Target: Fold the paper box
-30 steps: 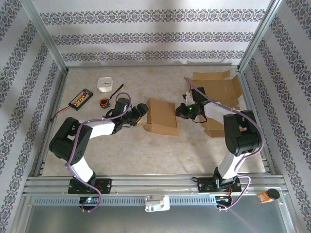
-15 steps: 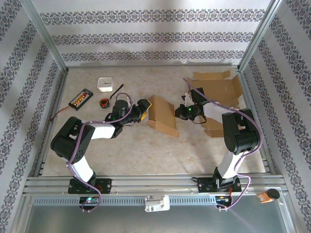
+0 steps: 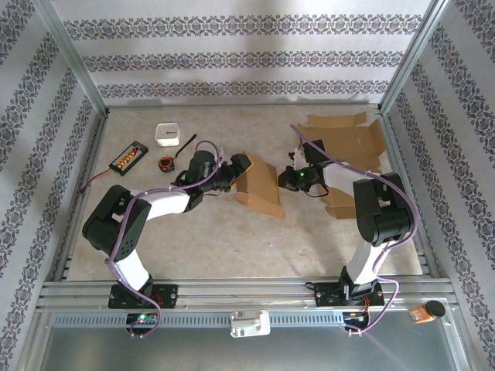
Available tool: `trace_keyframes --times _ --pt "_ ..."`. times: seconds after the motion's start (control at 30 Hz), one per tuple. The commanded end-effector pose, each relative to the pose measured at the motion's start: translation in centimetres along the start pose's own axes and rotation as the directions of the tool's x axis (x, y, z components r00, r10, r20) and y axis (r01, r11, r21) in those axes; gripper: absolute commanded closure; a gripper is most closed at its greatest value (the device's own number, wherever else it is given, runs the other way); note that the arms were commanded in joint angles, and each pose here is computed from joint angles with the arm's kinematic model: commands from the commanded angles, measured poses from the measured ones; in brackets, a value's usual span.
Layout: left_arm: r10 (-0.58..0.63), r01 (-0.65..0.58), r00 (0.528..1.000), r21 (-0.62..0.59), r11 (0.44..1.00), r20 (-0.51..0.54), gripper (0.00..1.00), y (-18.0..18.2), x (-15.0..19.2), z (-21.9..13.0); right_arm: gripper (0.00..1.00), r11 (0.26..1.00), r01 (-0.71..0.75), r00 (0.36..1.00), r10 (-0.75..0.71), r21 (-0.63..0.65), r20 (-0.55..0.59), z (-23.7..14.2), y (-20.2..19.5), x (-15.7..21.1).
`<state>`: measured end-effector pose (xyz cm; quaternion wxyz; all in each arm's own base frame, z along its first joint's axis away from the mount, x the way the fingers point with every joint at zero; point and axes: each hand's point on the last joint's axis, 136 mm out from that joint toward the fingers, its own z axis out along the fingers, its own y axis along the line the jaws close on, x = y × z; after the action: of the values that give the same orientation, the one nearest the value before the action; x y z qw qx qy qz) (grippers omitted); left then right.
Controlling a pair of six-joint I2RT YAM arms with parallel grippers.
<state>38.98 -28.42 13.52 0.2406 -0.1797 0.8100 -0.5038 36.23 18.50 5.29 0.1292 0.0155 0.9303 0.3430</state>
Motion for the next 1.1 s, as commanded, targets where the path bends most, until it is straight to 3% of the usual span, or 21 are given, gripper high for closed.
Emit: trace_keyframes --times 0.0,0.17,0.33,0.43,0.5,0.57,0.6,0.63,0.7,0.77,0.83,0.87,0.93,1.07 --pt "0.041 -0.055 0.995 -0.145 0.988 -0.096 0.2 2.4 2.2 0.6 0.94 1.0 0.005 0.999 -0.004 0.02 -0.043 0.6 -0.2 0.9" --pt "0.025 -0.038 0.997 -0.179 0.983 -0.077 0.43 2.1 1.8 0.1 0.87 1.0 0.011 1.0 -0.011 0.004 -0.029 0.0 0.6 0.5" --pt "-0.015 0.006 0.999 -0.273 0.962 -0.031 0.58 2.2 0.9 -1.6 0.54 0.995 0.098 0.989 -0.097 -0.001 0.115 -3.9 3.9 -1.7" --pt "-0.094 0.098 0.995 -0.313 0.945 0.029 0.6 2.7 0.0 -3.1 0.4 0.964 0.258 0.927 -0.265 0.058 0.267 -7.2 6.8 -2.9" --pt "-0.167 0.186 0.982 -0.323 0.928 0.086 0.6 3.2 -0.6 -4.2 0.32 0.894 0.424 0.823 -0.447 0.143 0.35 -8.9 9.1 -2.8" --pt "-0.254 0.289 0.956 -0.32 0.902 0.148 0.63 3.9 -1.2 -5.4 0.24 0.775 0.59 0.669 -0.625 0.225 0.402 -9.9 11.7 -1.9" --pt "-0.303 0.347 0.935 -0.314 0.884 0.181 0.64 4.4 -1.5 -6.0 0.15 0.692 0.67 0.571 -0.712 0.269 0.409 -9.9 12.8 -0.9" --pt "-0.346 0.398 0.914 -0.302 0.866 0.212 0.64 4.8 -1.8 -6.6 0.03 0.587 0.75 0.452 -0.791 0.304 0.412 -9.7 14.1 0.3" --pt "-0.397 0.462 0.88 -0.275 0.843 0.261 0.66 5.6 -2.2 -7.4 0.02 0.369 0.856 0.22 -0.894 0.363 0.391 -8.6 15.9 2.7" --pt "-0.422 0.497 0.858 -0.263 0.827 0.294 0.67 6.2 -2.6 -8.0 0.02 0.103 0.921 -0.029 -0.943 0.375 0.331 -6.7 17.0 5.8" --pt "-0.438 0.514 0.847 -0.254 0.82 0.301 0.67 6.2 -2.8 -8.2 0.02 -0.071 0.923 -0.186 -0.943 0.379 0.277 -4.9 17.6 7.8" --pt "-0.444 0.517 0.845 -0.249 0.819 0.298 0.67 6.2 -2.8 -8.2 0.02 -0.119 0.914 -0.231 -0.939 0.389 0.253 -4.0 17.8 8.3" --pt "-0.463 0.53 0.838 -0.233 0.815 0.289 0.67 6.2 -2.9 -8.0 0.02 -0.147 0.895 -0.258 -0.941 0.421 0.219 -2.8 18.0 7.8" --pt "-0.48 0.537 0.835 -0.212 0.816 0.27 0.67 5.8 -2.8 -7.7 0.02 -0.114 0.824 -0.217 -0.968 0.555 0.124 -1.4 17.4 3.9"
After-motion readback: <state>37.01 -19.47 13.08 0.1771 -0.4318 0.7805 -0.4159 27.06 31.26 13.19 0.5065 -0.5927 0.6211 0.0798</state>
